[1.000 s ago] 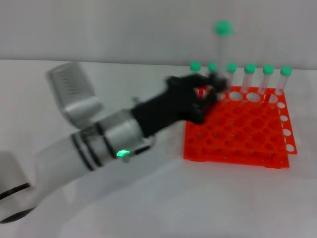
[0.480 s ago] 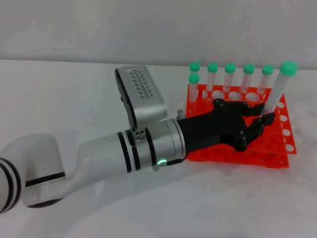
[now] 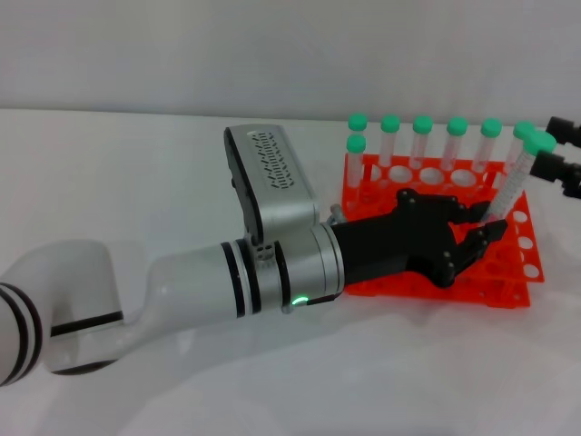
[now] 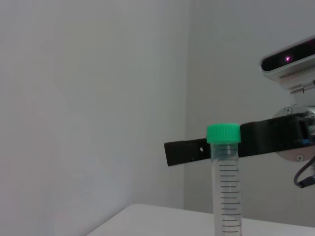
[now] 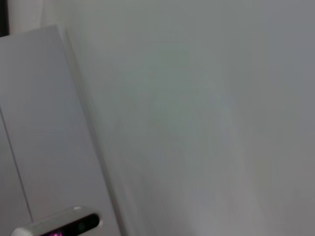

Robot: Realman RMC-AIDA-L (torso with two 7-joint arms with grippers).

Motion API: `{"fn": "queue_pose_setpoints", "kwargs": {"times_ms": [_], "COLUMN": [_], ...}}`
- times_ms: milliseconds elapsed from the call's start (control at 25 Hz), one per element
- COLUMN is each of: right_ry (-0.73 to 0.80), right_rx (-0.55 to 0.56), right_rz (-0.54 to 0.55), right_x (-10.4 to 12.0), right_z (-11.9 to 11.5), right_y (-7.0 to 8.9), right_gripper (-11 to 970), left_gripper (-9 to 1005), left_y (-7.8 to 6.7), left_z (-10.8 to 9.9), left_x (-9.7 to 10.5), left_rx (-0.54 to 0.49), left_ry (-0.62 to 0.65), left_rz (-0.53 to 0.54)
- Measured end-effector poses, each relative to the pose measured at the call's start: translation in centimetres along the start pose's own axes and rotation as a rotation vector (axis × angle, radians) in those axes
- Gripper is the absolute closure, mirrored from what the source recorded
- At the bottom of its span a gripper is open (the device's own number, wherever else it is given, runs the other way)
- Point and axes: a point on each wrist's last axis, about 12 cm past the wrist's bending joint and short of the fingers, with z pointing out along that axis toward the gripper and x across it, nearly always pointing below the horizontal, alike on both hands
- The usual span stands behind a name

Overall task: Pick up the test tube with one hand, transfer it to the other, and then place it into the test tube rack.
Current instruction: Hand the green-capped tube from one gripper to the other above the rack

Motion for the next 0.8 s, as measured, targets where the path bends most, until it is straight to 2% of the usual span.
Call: {"fn": "queue_pose_setpoints", "kwargs": {"times_ms": [360,680,800], "right_ry": [0.018,-0.011,-0.013], "right_rx": [-0.053,-0.038,-0.035], "right_rz": [-0.004,-0.066,-0.079], "right_x": [0.5,0.4,0.5], "right_z": [1.8,1.7,1.6], "right_y": [0.6,0.6,0.6], "right_gripper": [142,144,275], "left_gripper": [729,721,719], "left_y": [0.2,0.2,0.2], "left_z": [0.2,0.4,0.4], "left_x": [-0.1,-0.1,-0.1], "left_rx": [-0.002,-0.012,-0.012], "left_ry": [0.008,0.014,0.014], "left_rz": [0.021,0.038,0.038]}}
